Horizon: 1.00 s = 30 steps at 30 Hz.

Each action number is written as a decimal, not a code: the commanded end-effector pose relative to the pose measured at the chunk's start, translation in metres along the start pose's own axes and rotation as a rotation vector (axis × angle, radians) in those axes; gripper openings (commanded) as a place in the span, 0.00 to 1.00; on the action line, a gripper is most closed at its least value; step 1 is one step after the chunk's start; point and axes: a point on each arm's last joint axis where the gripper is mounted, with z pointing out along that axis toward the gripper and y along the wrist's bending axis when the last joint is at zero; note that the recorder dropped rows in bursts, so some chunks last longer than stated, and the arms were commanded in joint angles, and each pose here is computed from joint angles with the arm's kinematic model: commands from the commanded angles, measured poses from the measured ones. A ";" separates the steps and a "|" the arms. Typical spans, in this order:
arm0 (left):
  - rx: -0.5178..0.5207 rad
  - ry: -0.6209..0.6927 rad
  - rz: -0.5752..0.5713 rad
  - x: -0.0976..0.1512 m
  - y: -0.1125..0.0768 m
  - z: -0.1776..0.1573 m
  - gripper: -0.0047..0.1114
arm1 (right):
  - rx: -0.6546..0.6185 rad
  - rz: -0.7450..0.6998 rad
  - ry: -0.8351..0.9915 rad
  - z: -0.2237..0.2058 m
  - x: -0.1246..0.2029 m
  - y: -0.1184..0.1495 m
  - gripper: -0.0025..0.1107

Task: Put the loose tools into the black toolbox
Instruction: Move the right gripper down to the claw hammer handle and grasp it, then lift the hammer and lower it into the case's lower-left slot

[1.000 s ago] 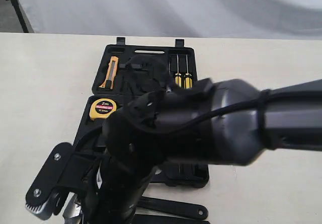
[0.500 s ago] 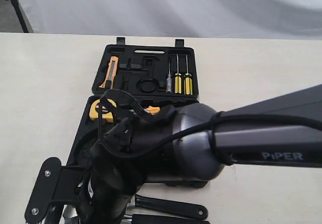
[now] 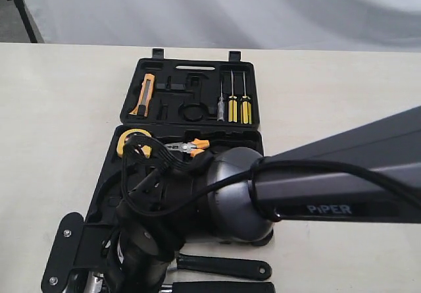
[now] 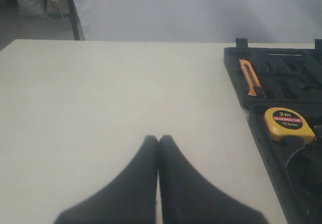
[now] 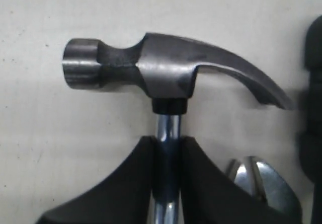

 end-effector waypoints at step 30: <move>0.014 -0.007 -0.022 0.002 0.000 -0.001 0.05 | 0.125 -0.074 -0.006 -0.045 -0.003 -0.107 0.02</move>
